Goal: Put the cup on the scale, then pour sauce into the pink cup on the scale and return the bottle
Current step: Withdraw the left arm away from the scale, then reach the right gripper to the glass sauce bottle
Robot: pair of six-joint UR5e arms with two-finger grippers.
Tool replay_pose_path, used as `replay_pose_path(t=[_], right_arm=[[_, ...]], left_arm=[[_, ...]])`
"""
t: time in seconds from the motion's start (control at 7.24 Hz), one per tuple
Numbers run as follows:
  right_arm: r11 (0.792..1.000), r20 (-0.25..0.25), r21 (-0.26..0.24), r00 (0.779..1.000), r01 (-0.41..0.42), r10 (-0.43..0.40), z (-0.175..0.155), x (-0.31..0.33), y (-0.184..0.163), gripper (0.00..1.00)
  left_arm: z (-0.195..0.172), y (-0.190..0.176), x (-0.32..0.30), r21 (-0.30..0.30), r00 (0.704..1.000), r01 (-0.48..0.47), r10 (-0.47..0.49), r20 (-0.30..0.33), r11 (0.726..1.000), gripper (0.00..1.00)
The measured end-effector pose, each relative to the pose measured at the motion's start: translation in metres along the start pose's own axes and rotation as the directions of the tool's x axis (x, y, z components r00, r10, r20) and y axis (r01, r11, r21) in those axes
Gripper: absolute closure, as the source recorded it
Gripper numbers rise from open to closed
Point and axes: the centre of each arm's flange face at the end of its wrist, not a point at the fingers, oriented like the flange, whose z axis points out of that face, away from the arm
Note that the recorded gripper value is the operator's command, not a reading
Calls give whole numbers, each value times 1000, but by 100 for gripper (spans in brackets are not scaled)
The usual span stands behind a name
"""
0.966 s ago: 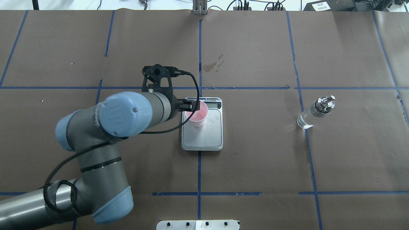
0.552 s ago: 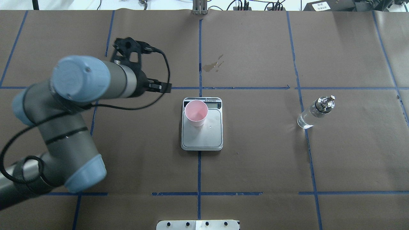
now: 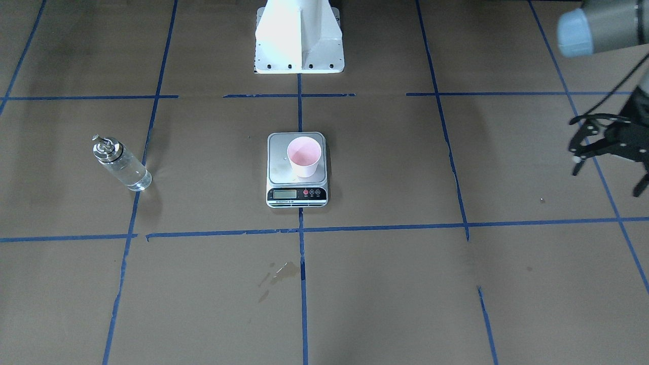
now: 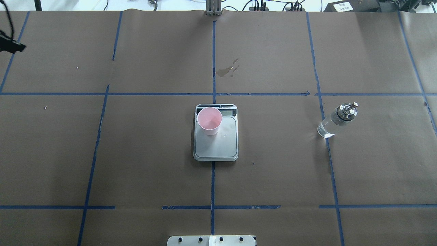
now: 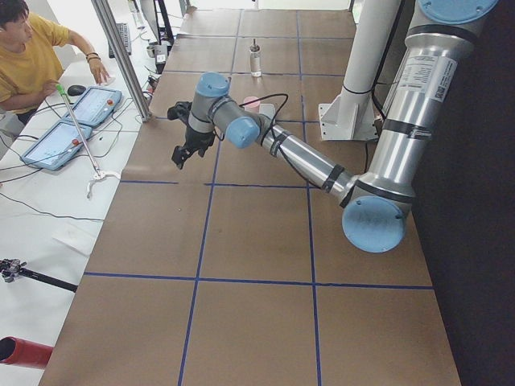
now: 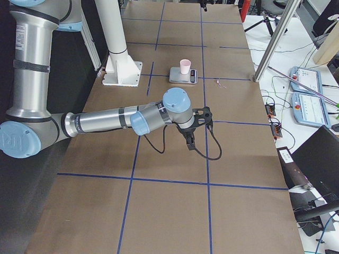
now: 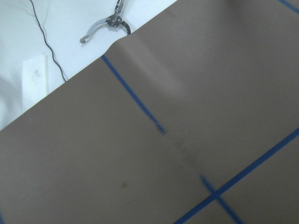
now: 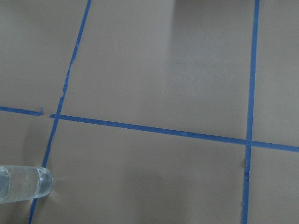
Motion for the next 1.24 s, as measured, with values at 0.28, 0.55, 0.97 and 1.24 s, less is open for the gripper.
replay_pose_path(t=[0.28, 0.55, 0.97, 1.24], right_arm=[[999, 19, -7, 999, -32, 32, 4, -50, -3, 0], [998, 19, -18, 998, -61, 61, 13, -115, 3, 0], [992, -3, -43, 993, -119, 119, 30, -195, 42, 0], [988, -52, -16, 987, -152, 151, 54, -236, 75, 0]], left_arm=[[21, 95, -92, -126, 988, 150, -147, 39, 981, 0], [30, 170, -138, -224, 950, 312, -309, 49, 924, 0], [27, 214, -133, -318, 858, 447, -501, -113, 836, 0], [25, 216, -129, -318, 851, 451, -510, -129, 834, 0]])
